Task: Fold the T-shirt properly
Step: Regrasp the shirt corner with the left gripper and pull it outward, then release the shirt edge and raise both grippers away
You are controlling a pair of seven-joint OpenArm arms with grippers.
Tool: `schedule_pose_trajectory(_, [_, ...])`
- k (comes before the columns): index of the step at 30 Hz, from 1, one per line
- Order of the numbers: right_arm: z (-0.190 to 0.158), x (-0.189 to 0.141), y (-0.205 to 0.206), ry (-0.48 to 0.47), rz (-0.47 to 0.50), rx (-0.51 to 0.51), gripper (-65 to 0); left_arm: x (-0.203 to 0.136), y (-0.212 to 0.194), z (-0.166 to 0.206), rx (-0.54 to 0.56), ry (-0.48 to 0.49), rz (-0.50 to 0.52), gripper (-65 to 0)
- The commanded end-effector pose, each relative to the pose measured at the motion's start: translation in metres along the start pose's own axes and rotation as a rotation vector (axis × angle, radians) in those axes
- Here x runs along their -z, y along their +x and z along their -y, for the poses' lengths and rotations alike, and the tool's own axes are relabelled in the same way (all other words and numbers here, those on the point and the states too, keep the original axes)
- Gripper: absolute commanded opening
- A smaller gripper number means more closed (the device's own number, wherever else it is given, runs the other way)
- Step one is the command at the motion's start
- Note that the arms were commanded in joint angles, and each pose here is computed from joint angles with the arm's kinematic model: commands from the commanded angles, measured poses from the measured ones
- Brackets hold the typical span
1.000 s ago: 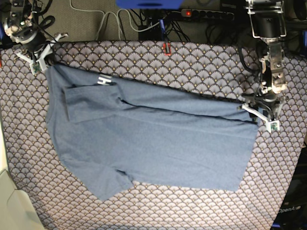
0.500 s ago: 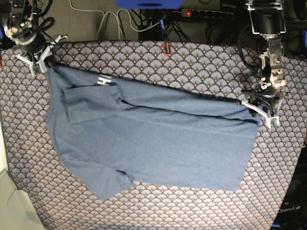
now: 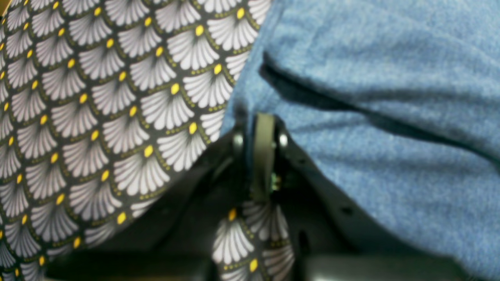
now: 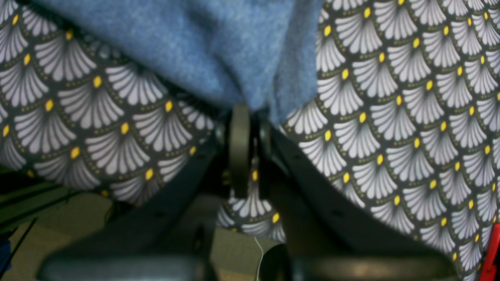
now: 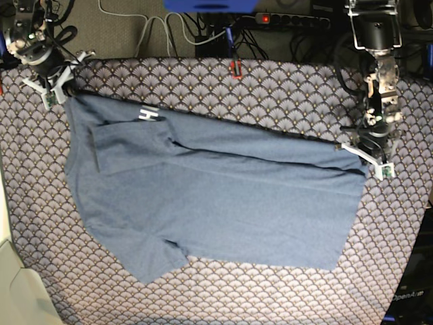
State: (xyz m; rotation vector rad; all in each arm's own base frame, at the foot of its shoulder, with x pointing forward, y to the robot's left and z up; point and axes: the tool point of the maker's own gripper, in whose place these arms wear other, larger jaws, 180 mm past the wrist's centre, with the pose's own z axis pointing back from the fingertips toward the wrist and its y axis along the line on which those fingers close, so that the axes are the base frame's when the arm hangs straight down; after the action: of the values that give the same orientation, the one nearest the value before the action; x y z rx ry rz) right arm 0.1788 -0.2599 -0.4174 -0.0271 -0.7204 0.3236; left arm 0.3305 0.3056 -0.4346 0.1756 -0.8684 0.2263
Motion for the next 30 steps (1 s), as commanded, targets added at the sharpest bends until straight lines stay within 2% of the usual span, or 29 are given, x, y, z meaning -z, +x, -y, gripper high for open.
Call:
schedule_pose_trajectory(1, [0.007, -0.004, 0.009, -0.011, 0.029, -0.014, -65.0, -0.001, -0.018, -0.005, 0.003, 0.012, -0.081, -64.6])
schedule_pose_trajectory(10, [0.011, -0.005, 0.01, -0.017, 0.028, -0.025, -65.0, -0.027, 0.001, 0.004, 0.04, -0.015, -0.002, -64.6])
schedule_pose_trajectory(18, [0.009, -0.006, 0.007, -0.008, 0.019, -0.035, -65.0, -0.037, -0.027, -0.006, 0.065, -0.004, -0.053, -64.6])
schedule_pose_trajectory(22, [0.006, -0.007, 0.007, 0.022, 0.018, -0.054, -65.0, -0.042, -0.034, -0.031, 0.032, 0.049, -0.078, -64.6])
schedule_pose_trajectory(30, [0.013, -0.011, 0.017, 0.013, 0.032, -0.095, -65.0, -0.057, -0.004, -0.043, 0.046, 0.074, -0.09, -64.6])
